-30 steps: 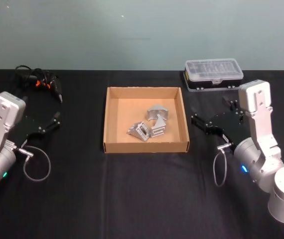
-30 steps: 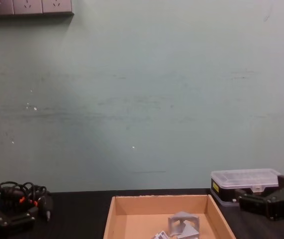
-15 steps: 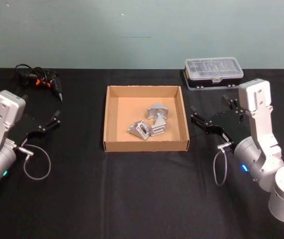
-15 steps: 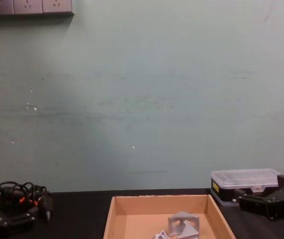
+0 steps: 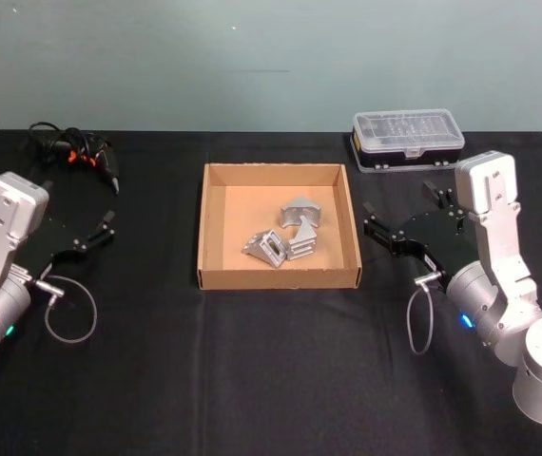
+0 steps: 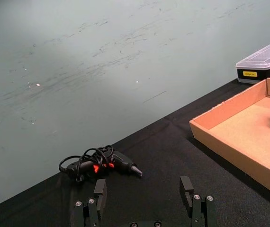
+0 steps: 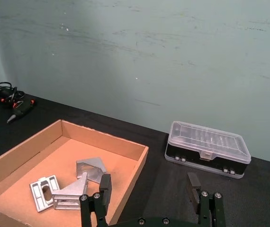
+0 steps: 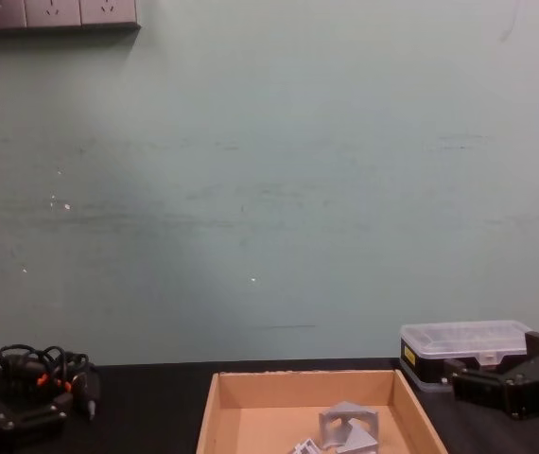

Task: Use one hand to pick up the angle iron from the table and place it into the box.

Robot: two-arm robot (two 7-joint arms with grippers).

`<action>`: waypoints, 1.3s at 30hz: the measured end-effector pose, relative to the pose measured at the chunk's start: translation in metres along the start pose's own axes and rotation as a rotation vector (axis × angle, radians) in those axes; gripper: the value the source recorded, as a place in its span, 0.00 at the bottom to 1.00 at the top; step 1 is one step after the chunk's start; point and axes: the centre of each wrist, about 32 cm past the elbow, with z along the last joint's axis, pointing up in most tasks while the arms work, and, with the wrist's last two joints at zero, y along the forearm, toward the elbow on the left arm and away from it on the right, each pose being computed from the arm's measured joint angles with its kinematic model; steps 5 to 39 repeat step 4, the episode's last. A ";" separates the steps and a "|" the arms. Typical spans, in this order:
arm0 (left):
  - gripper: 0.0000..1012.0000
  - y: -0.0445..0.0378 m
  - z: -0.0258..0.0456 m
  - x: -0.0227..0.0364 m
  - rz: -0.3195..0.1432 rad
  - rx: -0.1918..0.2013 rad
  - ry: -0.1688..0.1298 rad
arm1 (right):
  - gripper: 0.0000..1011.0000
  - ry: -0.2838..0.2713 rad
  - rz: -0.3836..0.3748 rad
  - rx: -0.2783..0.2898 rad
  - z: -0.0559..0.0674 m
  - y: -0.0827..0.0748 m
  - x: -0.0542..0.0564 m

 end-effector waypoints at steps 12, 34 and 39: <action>1.00 0.0000 0.0000 0.0000 0.000 0.000 0.000 | 0.99 0.000 0.001 0.000 0.000 0.000 0.000; 1.00 0.0000 0.0000 0.0000 0.000 0.000 0.000 | 0.99 0.000 0.001 0.000 0.000 0.000 0.000; 1.00 0.0000 0.0000 0.0000 0.000 0.000 0.000 | 0.99 0.000 0.001 0.000 0.000 0.000 0.000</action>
